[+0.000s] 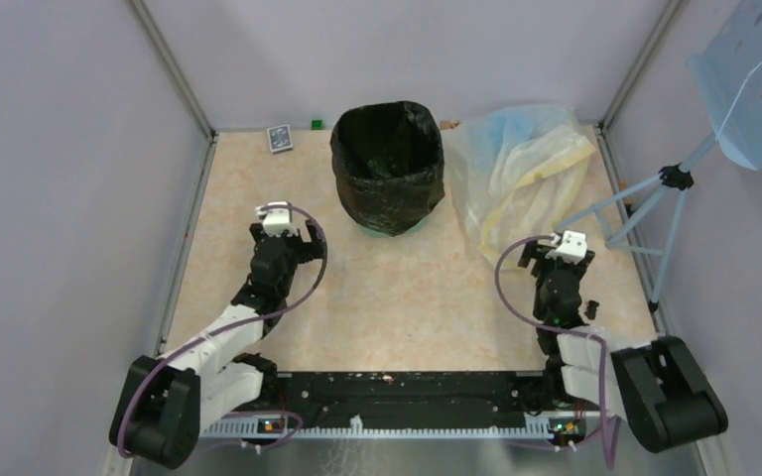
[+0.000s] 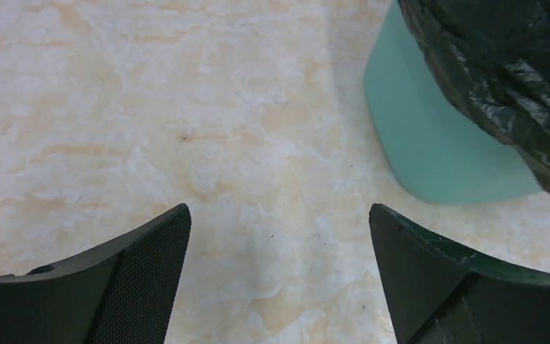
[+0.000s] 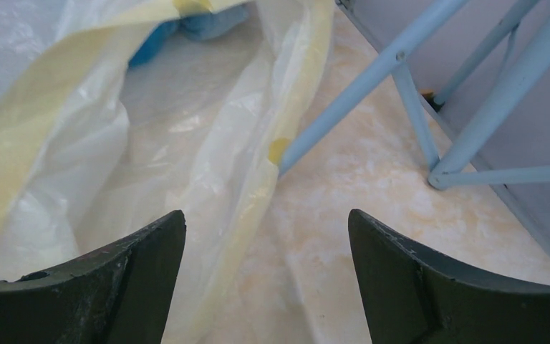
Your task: Put the trash bags into the trash bin
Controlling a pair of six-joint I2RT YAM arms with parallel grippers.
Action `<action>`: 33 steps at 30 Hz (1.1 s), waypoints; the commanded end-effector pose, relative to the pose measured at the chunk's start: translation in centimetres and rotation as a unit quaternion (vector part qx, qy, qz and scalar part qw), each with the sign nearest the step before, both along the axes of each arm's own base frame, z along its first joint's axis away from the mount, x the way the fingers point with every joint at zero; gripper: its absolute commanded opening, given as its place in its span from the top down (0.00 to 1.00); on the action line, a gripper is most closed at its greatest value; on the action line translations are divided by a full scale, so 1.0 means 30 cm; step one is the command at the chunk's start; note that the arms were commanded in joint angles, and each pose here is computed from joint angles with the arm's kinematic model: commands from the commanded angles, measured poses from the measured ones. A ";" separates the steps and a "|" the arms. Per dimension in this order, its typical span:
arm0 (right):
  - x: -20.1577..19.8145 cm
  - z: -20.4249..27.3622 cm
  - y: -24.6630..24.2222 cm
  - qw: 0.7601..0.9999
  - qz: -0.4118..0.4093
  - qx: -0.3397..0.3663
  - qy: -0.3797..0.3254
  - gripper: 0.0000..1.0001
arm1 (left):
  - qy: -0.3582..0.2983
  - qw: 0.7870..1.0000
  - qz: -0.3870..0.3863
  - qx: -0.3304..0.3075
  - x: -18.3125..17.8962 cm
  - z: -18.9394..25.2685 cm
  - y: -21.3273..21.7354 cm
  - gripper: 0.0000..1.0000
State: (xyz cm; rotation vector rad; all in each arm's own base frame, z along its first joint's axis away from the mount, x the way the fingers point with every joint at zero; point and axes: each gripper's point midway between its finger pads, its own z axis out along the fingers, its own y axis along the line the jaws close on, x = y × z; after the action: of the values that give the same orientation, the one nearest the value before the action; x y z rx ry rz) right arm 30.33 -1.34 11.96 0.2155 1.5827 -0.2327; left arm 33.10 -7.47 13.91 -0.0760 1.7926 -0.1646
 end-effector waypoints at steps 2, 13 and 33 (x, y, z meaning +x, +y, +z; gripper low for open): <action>0.038 0.087 -0.027 0.997 -0.009 -0.009 -0.082 0.17 | -0.059 0.997 0.029 0.031 0.043 0.036 0.043 0.01; 0.154 -0.032 -0.053 1.000 -0.014 -0.001 -0.007 0.15 | -0.056 0.991 0.070 0.101 0.057 -0.064 0.148 0.01; 0.159 -0.029 -0.048 1.000 -0.010 -0.001 -0.010 0.12 | -0.055 0.992 -0.047 0.104 0.184 -0.181 0.162 0.03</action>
State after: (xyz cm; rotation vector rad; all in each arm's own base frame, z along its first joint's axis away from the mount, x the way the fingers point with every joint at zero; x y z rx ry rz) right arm 34.55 -2.85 9.51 0.2133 1.6175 -0.2782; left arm 37.43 -2.29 5.74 0.1365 1.8055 -0.0391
